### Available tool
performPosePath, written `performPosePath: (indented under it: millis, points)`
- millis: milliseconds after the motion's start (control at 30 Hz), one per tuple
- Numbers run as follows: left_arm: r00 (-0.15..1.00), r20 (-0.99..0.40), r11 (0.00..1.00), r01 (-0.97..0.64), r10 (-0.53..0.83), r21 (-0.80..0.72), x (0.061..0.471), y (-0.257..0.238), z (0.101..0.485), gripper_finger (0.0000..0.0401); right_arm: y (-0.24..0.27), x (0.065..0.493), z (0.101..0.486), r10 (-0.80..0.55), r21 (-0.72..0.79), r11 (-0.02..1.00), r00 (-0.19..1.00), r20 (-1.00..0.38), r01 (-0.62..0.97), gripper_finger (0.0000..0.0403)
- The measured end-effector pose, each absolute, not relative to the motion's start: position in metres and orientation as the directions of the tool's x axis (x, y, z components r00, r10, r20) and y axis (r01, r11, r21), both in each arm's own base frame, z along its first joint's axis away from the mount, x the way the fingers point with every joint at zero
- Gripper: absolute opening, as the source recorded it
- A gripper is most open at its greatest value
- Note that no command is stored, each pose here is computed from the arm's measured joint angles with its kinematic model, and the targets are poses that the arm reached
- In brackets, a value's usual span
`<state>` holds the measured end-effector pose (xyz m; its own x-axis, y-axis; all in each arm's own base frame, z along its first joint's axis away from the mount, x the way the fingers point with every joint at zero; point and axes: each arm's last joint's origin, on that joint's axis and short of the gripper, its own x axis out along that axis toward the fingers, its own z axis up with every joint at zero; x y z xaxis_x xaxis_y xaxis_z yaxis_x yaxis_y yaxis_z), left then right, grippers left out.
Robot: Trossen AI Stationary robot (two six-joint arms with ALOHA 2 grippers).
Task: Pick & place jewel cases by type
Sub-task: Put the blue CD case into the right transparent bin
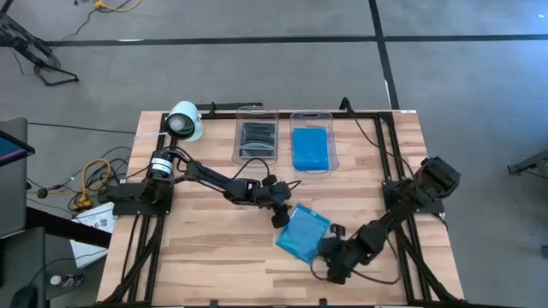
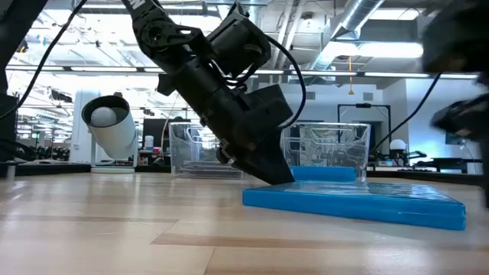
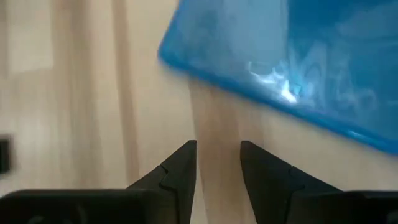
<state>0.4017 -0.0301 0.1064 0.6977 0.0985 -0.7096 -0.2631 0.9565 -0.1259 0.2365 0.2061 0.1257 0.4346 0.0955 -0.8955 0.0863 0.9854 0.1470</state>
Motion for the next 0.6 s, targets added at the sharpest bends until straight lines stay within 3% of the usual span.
performPosePath:
  millis: [133, 333, 600]
  points:
    - [0.71, -0.704, 0.968, -0.186, 0.014, -0.168, 0.4, -0.047, 0.112, 0.0174, 0.205, 0.222, 0.149, 0.037, 0.096, 0.99, 0.47, -0.882, 0.102, 0.0118]
    - [0.761, -0.614, 0.974, 0.101, -0.206, -0.202, 0.397, -0.1, 0.125, 0.0174, 0.183, 0.203, 0.165, -0.224, -0.135, 0.967, 0.472, -0.853, 0.216, 0.0118]
    - [0.768, -0.615, 0.984, 0.146, -0.176, -0.099, 0.387, -0.136, 0.123, 0.0174, 0.141, 0.21, 0.138, -0.374, -0.273, 0.911, 0.337, -0.864, 0.31, 0.0118]
